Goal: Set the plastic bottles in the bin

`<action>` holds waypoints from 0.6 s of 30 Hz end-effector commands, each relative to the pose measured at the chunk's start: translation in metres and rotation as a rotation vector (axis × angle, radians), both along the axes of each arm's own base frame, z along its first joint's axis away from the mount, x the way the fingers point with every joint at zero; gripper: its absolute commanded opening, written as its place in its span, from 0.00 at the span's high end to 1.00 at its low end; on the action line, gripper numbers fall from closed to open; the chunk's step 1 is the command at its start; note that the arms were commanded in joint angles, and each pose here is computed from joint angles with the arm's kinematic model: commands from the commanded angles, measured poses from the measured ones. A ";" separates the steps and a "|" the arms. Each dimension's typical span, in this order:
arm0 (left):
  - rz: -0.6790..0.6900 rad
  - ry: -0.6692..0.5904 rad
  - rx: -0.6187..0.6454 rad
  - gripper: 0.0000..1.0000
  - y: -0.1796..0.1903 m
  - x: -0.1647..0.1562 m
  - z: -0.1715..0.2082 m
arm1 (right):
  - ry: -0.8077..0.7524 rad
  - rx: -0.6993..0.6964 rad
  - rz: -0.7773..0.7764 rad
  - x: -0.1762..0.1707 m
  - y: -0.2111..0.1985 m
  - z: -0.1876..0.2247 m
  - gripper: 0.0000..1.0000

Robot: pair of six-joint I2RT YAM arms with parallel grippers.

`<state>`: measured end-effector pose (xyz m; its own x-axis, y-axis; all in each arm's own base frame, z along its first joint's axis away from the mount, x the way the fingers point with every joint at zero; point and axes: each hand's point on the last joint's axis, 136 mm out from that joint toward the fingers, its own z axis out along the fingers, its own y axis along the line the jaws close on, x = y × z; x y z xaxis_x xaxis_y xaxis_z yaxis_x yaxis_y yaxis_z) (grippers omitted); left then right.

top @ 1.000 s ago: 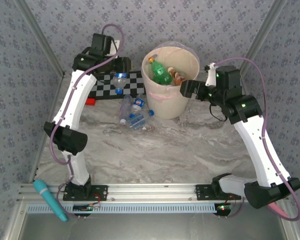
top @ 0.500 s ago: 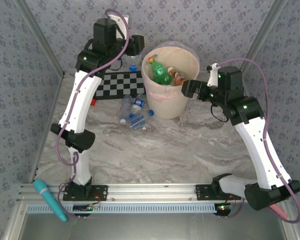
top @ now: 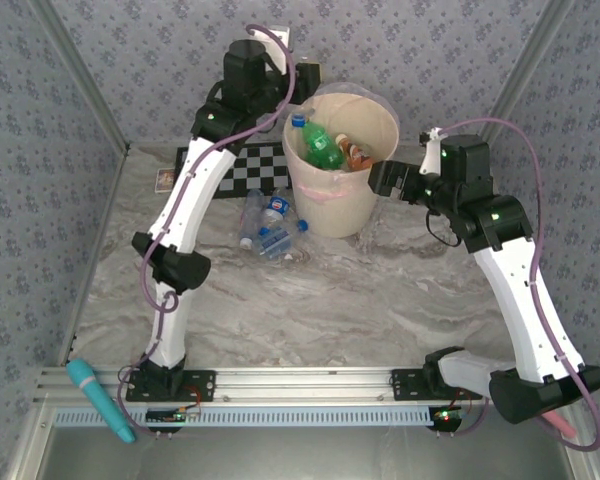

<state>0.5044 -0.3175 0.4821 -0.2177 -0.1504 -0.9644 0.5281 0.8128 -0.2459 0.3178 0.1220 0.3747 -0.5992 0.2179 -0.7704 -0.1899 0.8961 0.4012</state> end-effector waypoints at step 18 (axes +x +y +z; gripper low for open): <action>-0.039 -0.235 -0.164 0.57 -0.053 0.017 0.028 | -0.034 -0.005 -0.032 -0.015 -0.015 0.019 0.00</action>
<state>0.5266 -0.3695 0.4778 -0.1005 -0.2284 -0.9684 0.5963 0.7653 -0.2424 0.3100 0.1136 0.3794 -0.5926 0.2285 -0.7724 -0.1740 0.8999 0.3998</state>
